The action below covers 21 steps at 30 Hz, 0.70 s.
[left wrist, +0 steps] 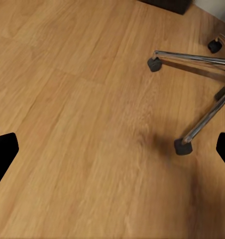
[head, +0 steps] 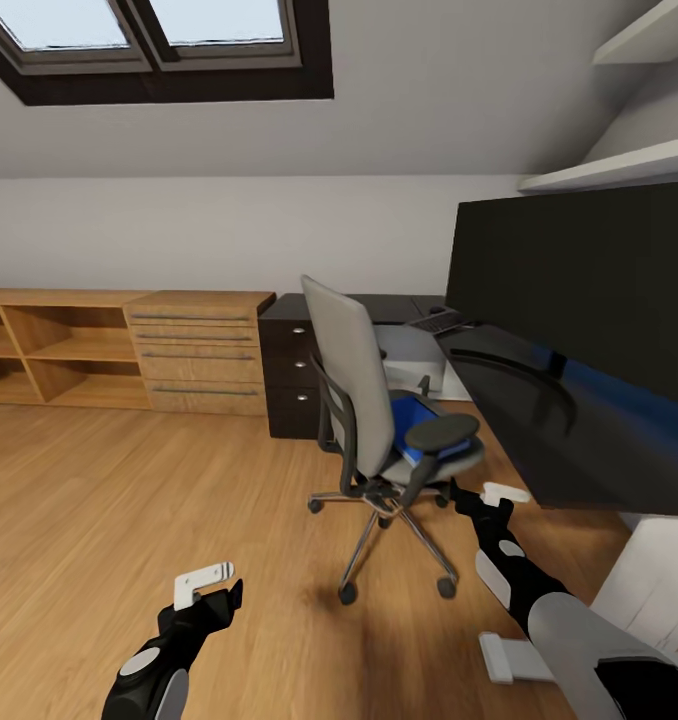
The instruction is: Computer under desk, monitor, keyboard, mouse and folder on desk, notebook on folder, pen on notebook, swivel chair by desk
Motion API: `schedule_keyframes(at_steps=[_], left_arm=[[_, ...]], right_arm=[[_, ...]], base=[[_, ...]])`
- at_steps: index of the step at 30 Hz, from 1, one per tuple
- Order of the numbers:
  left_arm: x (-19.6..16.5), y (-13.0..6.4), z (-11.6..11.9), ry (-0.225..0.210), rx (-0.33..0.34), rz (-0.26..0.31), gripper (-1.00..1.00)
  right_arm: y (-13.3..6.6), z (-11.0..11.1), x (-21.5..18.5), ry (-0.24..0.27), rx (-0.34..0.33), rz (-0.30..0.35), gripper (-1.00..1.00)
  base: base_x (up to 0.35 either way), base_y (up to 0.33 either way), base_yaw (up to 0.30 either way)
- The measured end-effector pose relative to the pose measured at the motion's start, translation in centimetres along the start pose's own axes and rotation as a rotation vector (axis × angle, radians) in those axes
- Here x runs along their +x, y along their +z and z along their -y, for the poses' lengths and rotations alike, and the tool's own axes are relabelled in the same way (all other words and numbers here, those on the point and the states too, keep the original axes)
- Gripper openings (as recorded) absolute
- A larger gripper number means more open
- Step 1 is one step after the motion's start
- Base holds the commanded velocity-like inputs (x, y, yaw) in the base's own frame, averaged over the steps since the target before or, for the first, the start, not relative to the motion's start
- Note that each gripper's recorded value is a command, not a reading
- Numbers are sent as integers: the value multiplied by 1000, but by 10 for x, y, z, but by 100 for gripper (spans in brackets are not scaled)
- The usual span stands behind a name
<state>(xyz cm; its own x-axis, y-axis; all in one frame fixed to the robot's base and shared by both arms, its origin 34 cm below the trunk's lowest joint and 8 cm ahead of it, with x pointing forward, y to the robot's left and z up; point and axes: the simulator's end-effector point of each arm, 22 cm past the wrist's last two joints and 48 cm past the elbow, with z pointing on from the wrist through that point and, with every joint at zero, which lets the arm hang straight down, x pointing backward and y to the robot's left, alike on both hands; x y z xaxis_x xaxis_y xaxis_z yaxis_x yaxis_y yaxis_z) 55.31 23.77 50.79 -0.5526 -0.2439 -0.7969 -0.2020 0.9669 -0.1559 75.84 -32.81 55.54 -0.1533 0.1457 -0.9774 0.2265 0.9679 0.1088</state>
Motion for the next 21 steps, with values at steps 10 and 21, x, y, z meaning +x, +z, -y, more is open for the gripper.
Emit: schedule_keyframes(at_steps=[10,21], left_arm=[[0,0,-1,0,-3,0,100],[0,0,-2,1,-3,0,100]], right_arm=[[0,2,0,9,9,1,100],[0,-1,1,2,0,-2,100]], base=[[100,16,107],[1,0,210]])
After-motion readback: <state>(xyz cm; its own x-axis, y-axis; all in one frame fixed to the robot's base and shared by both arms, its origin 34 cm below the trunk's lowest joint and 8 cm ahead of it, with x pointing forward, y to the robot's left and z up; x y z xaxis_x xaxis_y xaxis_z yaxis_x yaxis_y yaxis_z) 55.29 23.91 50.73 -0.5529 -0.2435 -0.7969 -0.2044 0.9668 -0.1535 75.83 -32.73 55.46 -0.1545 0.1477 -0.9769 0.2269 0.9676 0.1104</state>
